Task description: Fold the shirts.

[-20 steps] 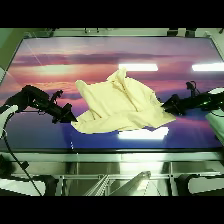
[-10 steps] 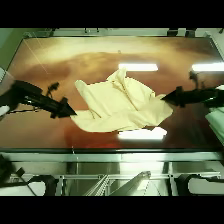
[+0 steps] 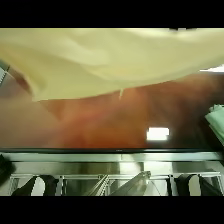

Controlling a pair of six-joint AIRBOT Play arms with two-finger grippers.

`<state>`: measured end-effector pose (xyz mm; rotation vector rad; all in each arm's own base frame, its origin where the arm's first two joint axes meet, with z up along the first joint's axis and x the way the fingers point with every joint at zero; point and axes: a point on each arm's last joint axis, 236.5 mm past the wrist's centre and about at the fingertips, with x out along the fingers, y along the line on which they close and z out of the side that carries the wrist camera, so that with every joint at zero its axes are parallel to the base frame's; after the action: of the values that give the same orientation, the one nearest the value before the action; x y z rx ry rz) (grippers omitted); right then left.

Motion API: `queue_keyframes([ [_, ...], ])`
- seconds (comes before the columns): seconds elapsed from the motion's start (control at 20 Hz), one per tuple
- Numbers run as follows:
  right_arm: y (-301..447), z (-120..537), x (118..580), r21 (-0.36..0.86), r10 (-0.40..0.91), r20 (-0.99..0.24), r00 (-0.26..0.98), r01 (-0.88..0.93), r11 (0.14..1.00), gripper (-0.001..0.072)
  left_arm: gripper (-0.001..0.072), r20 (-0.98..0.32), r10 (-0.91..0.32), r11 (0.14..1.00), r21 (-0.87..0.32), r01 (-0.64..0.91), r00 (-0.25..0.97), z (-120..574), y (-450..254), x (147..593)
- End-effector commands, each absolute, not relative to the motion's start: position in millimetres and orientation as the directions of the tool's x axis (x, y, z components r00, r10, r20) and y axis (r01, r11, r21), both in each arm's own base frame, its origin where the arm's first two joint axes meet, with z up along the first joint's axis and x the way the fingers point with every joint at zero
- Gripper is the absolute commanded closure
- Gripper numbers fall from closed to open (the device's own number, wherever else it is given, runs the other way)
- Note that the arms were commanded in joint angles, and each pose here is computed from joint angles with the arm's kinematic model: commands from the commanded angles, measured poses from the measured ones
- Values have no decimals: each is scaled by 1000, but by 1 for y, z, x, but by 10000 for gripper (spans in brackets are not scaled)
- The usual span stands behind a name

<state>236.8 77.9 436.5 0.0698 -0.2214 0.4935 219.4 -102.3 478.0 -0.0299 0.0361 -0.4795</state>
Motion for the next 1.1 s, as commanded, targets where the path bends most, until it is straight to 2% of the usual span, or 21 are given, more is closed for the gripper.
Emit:
queue_keyframes([
  [0.0,102,514,170,-274,287,466,837,-172,946,692,684,143,-325,934,205,294,935,551,-120,170],
  [0.1,87,524,182,-260,290,469,834,-183,948,692,684,35,-404,911,106,398,914,536,-106,201],
  [0.2,59,514,216,-150,350,430,832,-316,937,692,685,-137,-512,859,-59,509,848,487,-95,245],
  [0.3,26,485,266,-1,444,362,819,-476,879,692,686,-301,-532,847,-196,494,792,422,-76,301],
  [0.45,10,376,388,325,570,143,809,-583,745,692,686,-497,-480,877,-300,377,722,310,-53,389],
  [0.55,48,274,457,509,675,-27,737,-571,644,693,686,-571,-517,856,-370,362,638,239,-60,429],
  [0.6,62,225,489,570,680,-93,727,-521,635,693,686,-601,-525,850,-407,335,603,203,-61,450],
  [0.7,75,141,536,649,658,-193,728,-408,642,692,686,-655,-534,843,-464,273,535,138,-56,478],
  [0.8,84,81,556,702,675,-254,693,-348,621,692,685,-702,-547,835,-498,235,455,77,-52,494],
  [0.9,85,39,571,729,669,-296,682,-292,620,692,686,-730,-553,831,-519,200,401,30,-49,503],
  [1.05,65,6,589,713,587,-350,730,-199,673,692,687,-750,-543,833,-537,133,378,-16,-36,516],
])
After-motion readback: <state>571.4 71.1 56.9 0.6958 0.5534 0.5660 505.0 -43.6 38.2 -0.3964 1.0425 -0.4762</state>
